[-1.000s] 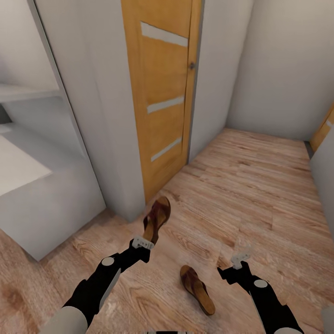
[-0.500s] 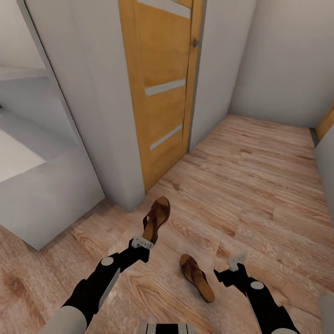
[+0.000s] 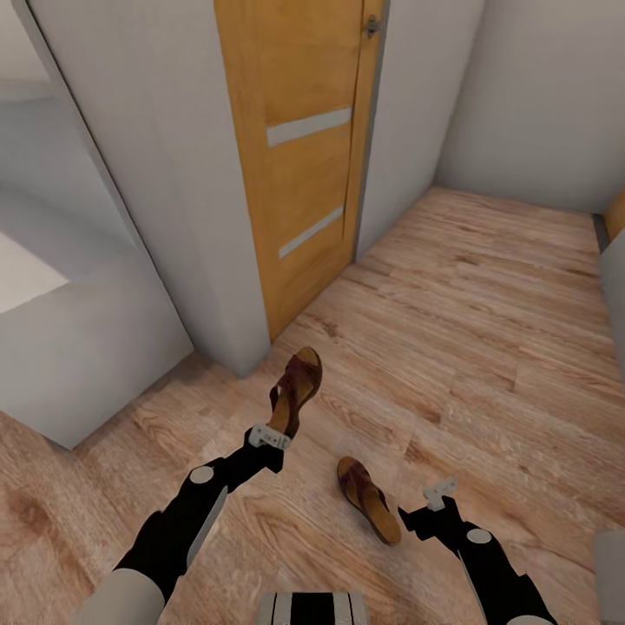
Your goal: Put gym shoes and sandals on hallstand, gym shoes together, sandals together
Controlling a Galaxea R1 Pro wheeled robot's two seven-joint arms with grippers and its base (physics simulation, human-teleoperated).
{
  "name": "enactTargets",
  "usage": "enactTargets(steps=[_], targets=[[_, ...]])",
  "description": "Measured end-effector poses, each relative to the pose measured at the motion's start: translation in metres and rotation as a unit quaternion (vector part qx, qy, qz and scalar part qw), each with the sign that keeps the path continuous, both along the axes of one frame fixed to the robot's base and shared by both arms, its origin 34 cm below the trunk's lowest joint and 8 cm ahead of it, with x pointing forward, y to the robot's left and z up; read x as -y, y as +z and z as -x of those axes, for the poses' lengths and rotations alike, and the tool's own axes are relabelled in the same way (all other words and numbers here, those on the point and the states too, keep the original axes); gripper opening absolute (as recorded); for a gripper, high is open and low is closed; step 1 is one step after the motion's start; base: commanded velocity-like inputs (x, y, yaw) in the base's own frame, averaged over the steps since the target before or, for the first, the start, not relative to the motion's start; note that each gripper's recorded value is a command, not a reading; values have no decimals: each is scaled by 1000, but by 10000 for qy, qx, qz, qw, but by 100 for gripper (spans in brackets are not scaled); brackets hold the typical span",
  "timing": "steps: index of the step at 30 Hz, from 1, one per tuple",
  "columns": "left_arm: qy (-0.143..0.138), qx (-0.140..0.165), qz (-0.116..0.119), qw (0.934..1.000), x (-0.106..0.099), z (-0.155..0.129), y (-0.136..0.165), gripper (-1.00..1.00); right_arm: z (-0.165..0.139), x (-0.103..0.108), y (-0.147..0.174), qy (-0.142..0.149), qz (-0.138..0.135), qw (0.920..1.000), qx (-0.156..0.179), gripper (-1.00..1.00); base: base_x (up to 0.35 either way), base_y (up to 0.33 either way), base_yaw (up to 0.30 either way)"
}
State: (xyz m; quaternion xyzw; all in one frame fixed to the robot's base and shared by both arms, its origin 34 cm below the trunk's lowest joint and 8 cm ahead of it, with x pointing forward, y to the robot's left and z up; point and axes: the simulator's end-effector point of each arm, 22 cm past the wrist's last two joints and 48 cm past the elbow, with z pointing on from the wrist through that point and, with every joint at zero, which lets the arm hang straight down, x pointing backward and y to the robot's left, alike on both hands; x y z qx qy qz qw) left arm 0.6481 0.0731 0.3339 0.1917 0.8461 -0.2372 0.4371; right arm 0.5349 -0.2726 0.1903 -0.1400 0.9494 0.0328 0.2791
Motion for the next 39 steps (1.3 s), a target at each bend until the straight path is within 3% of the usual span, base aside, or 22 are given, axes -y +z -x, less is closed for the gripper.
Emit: enactTargets(steps=[11, 16, 27, 39], targets=[[-21, -127, -30, 9999, 1, -5, 10, -100, 2, 1, -5, -13, 13, 10000, -37, 100, 0, 0, 0], [-97, -81, 62, 9999, 8, -3, 13, -100, -11, -13, 3, -9, 33, 9999, 137, 100, 0, 0, 0], [-51, -83, 79, 9999, 12, -4, 14, -100, -29, -13, 20, -69, -58, 9992, 386, 100, 0, 0, 0], [-41, -82, 89, 9999, 13, -4, 15, -100, -54, 1, 41, -230, 223, 9966, 762, 100, 0, 0, 0]])
